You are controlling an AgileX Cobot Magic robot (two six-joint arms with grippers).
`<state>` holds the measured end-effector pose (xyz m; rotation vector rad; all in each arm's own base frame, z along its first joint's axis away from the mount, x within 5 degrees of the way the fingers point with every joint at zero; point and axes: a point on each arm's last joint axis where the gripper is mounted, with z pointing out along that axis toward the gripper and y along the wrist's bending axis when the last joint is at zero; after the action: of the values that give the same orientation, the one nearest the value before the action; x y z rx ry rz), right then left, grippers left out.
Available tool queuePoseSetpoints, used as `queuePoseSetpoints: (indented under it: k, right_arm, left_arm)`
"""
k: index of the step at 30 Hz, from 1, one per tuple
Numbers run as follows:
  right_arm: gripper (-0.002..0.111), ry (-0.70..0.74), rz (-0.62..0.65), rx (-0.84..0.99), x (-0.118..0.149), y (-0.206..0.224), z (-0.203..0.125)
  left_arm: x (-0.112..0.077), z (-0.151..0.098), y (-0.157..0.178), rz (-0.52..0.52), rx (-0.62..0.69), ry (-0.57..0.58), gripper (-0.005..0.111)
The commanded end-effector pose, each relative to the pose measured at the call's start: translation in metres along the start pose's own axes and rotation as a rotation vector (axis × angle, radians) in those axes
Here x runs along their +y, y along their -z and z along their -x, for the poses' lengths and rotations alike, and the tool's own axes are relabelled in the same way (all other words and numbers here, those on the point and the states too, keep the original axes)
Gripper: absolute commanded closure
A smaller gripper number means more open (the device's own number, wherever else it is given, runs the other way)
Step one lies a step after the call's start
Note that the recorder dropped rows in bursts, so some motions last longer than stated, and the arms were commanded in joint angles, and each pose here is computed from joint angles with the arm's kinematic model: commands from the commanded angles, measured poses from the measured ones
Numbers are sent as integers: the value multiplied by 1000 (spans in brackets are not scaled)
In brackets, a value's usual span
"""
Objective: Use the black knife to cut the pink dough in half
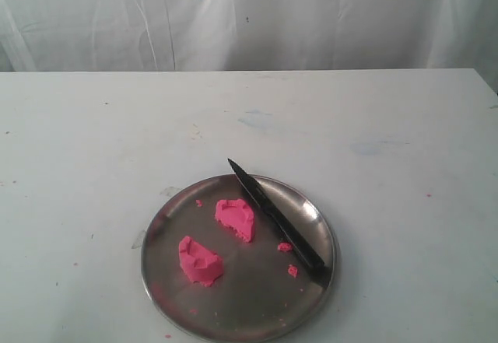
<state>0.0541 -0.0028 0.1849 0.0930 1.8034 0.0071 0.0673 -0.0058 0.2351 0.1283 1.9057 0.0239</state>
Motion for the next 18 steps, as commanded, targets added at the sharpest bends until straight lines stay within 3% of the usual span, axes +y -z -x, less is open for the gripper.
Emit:
queuePoseSetpoints:
  k: [1,3,5,11,18]
  right_arm:
    - [108,10,-3,-8,0,0,0]
    - [108,10,-3,-8,0,0,0]
    - [108,10,-3,-8,0,0,0]
    - [108,10,-3,-8,0,0,0]
    - [108,10,-3,-8,0,0,0]
  left_arm:
    - [6,-42,-4,124,-49,118,107]
    - [4,-56,-7,122,-135,130,107]
    - [3,-68,-8,117,-6,153,107]
    - [7,-72,-7,213,38,129,107]
    - [7,-72,-7,211,39,129,107]
